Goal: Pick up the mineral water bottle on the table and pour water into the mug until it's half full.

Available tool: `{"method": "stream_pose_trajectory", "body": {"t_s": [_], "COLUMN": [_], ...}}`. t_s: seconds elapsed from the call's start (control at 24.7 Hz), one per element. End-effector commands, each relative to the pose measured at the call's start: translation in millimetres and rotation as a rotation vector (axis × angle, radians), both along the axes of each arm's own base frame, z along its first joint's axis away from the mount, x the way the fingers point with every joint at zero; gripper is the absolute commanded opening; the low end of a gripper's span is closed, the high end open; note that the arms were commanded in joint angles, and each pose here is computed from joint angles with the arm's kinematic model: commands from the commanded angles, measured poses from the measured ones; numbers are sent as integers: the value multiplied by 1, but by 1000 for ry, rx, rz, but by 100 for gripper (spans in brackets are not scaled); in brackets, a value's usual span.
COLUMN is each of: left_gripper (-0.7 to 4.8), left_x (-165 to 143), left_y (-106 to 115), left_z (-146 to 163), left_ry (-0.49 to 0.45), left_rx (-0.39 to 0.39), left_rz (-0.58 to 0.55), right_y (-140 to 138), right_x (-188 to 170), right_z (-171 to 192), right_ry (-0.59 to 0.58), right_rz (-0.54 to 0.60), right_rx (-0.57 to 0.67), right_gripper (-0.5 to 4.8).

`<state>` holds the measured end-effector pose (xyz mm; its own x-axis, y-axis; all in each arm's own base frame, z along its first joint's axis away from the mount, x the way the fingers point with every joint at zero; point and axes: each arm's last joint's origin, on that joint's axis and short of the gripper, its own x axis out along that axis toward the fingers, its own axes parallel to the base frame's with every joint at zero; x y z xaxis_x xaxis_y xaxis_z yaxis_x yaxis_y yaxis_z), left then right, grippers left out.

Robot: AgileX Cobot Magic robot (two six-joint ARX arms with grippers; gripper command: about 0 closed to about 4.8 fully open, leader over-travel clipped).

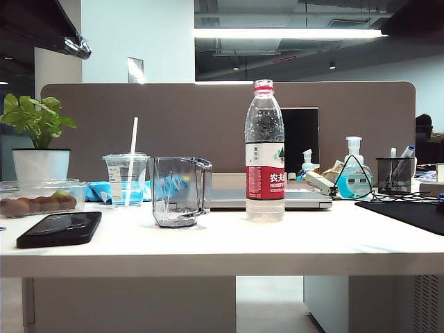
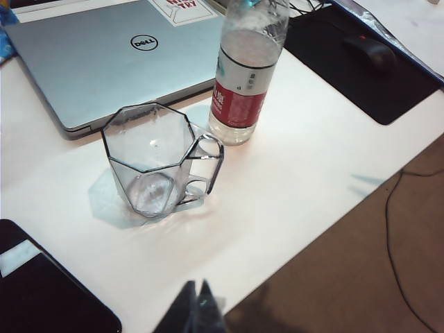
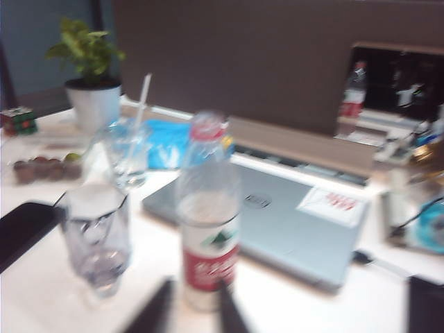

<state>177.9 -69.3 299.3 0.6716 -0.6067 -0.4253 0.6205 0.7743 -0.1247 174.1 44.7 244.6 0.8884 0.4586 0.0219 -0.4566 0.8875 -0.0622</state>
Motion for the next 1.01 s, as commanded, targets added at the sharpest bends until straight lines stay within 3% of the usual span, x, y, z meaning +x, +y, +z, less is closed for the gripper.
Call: {"method": "stream_pose_trajectory", "body": {"t_s": [0.04, 0.12, 0.24, 0.28, 0.44, 0.69, 0.81, 1.01], "left_gripper": [-4, -5, -5, -4, -4, -5, -4, -4], "left_x": [0, -1, -1, -2, -3, -3, -3, -2], "left_y": [0, 1, 1, 1, 1, 1, 1, 2], "left_z": [3, 3, 2, 3, 3, 2, 2, 2], "left_ry": [-17, -12, -6, -10, -7, -7, -52, -56], "left_rx": [-4, -1, -5, -4, -1, 7, 58, 78], "left_rz": [5, 7, -4, -2, -4, -5, -32, 4], "right_y": [13, 23, 33, 36, 45, 65, 75, 87], "right_x": [13, 25, 45, 54, 81, 130, 153, 176], "right_z": [-7, -17, -36, -47, -73, -87, -91, -100], "right_ry": [-46, -38, -52, -67, -69, -52, -54, -30], "right_rz": [30, 56, 75, 84, 97, 118, 149, 154], "right_rx": [24, 23, 69, 80, 79, 77, 77, 71], "right_gripper": [216, 238, 313, 365, 440, 444, 445, 445]}}
